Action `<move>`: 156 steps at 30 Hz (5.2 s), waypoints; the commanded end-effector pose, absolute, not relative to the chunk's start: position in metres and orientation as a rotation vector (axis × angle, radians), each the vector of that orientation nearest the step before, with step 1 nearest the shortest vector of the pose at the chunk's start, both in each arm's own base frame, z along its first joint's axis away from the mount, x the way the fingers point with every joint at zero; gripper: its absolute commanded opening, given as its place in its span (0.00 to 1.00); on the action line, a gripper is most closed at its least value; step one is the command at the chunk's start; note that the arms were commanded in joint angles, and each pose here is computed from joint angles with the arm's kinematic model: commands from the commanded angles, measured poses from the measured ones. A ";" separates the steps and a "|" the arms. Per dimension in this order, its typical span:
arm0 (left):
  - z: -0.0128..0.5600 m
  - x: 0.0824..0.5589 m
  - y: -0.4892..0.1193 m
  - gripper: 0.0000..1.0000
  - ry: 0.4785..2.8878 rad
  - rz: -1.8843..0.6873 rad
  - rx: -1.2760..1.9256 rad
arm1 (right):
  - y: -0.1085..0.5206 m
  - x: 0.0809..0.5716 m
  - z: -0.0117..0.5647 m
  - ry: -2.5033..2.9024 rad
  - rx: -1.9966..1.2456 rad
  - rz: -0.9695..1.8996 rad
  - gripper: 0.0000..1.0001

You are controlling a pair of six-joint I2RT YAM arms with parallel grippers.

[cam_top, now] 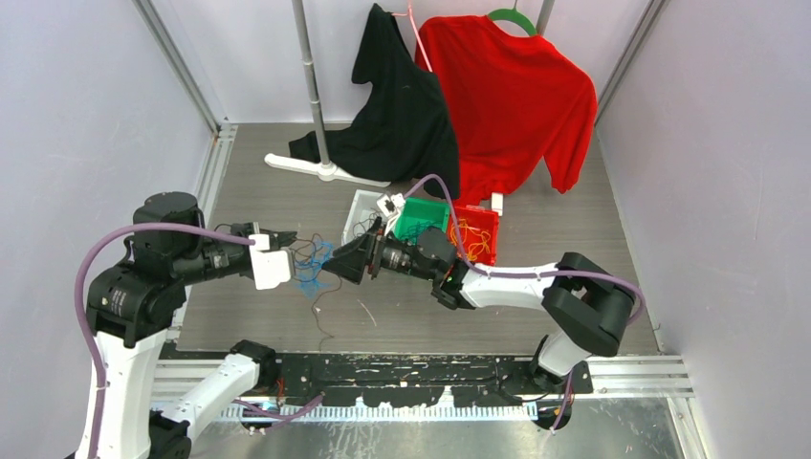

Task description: Untangle the cables

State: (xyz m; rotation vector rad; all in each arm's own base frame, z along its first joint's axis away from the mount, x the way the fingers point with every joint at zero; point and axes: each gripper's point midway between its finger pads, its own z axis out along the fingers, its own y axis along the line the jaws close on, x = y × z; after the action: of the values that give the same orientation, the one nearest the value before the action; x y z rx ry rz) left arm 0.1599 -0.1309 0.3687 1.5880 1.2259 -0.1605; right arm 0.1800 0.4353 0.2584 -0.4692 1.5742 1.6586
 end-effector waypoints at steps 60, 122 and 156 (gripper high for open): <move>0.388 0.179 -0.153 0.55 1.638 -0.631 0.825 | 0.411 0.151 0.404 1.090 -0.807 1.163 0.01; 0.448 0.188 -0.118 0.00 1.360 -0.250 0.858 | 0.337 0.146 0.416 1.060 -0.673 0.954 0.01; 0.468 0.149 -0.145 0.00 1.236 -0.457 0.958 | 0.425 0.102 0.442 0.938 -0.578 1.547 0.77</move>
State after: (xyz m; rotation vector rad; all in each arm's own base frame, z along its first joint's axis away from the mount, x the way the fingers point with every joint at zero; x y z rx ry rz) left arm 0.1505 -0.1443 0.4525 0.9715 1.3045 -0.4647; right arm 0.1137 0.4269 0.3977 -0.6065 1.0766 1.4858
